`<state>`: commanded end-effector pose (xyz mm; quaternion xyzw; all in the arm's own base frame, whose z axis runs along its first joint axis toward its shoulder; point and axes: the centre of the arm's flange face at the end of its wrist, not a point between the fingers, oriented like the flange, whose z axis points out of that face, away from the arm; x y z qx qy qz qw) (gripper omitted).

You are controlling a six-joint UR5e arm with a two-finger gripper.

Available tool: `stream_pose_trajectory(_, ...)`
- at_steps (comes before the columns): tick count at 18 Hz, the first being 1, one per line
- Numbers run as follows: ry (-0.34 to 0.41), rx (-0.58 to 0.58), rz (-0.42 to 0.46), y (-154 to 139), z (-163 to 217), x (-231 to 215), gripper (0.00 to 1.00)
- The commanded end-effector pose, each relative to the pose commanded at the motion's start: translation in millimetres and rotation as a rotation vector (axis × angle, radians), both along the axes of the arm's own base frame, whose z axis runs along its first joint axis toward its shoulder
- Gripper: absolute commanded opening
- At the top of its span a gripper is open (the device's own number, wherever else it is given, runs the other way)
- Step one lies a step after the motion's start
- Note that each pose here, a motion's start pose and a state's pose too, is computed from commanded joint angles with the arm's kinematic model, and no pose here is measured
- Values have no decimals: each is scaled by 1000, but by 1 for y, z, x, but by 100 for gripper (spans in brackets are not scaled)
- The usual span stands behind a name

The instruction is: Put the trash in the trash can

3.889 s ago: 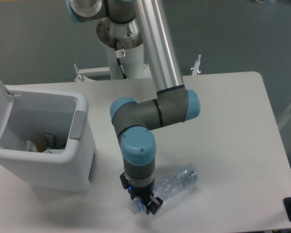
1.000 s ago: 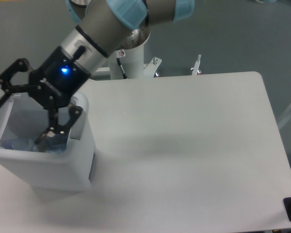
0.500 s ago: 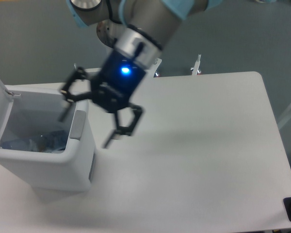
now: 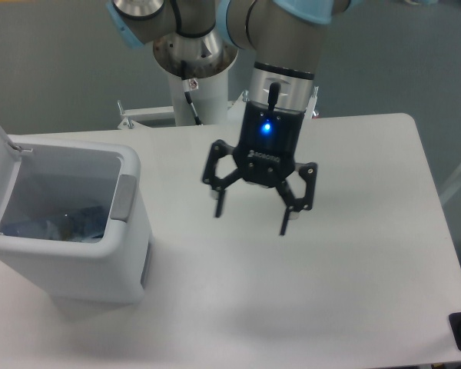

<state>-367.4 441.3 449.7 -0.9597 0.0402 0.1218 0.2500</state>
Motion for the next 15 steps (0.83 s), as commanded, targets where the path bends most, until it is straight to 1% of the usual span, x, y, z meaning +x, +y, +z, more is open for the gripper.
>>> stream_pose_trajectory(1, 12, -22, -1, -5, -2, 3, 100)
stream_pose_trajectory(3, -7, -98, 2, -13, -11, 14, 100)
stream_pose_trajectory(5, 41, -227, -13, -28, -20, 20, 100)
stream_pose_trajectory(6, 58, -262, -28, -31, -24, 25, 100)
stream_pose_trajectory(7, 67, -268, -36, -32, -20, 32, 100)
stream_pose_trajectory(8, 58, -277, -38, -31, -19, 35, 100)
stream_pose_trajectory(12, -18, -335, -73, -26, -10, 43, 100)
stream_pose_trajectory(15, -27, -345, -85, -22, -9, 47, 100)
